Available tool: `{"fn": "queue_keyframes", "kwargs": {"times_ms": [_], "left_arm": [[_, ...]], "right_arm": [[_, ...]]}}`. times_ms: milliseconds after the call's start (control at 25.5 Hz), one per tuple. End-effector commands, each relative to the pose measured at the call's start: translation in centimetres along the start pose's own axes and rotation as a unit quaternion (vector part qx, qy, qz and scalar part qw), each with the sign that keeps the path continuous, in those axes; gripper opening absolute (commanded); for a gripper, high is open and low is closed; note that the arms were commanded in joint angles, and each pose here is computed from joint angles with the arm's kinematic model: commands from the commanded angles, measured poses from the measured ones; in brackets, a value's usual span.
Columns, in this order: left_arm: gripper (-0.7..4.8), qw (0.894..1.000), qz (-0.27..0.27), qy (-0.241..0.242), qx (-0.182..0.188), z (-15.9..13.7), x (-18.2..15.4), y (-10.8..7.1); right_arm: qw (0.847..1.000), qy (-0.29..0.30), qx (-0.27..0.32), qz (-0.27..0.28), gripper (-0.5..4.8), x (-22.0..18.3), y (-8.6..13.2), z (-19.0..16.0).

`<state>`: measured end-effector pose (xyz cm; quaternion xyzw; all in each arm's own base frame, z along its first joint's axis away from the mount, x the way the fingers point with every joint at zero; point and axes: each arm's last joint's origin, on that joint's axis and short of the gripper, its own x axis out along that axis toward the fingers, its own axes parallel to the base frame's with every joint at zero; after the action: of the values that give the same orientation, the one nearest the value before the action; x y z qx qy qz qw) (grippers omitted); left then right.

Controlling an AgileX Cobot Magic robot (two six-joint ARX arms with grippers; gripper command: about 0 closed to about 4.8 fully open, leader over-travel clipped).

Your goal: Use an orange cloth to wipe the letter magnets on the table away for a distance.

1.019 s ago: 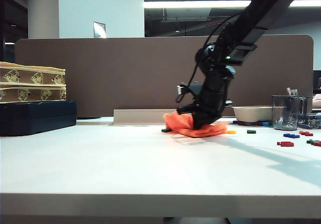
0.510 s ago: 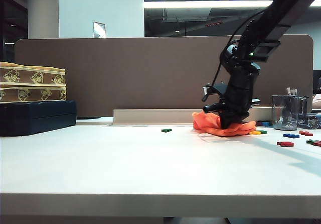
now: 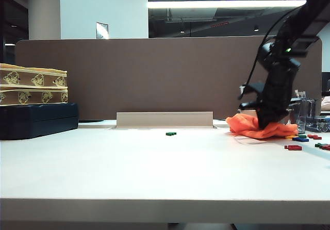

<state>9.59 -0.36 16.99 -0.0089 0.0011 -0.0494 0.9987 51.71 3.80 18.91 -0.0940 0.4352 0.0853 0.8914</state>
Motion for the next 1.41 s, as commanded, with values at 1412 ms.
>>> {"fn": "queue_keyframes", "kwargs": {"times_ms": [1412], "left_arm": [[-0.05, 1.0, -0.004, -0.025, 0.002, 0.7, -0.1, 0.0]], "right_arm": [[0.966, 0.16, -0.104, 0.172, -0.02, -14.3, 9.5, -4.2]]}}
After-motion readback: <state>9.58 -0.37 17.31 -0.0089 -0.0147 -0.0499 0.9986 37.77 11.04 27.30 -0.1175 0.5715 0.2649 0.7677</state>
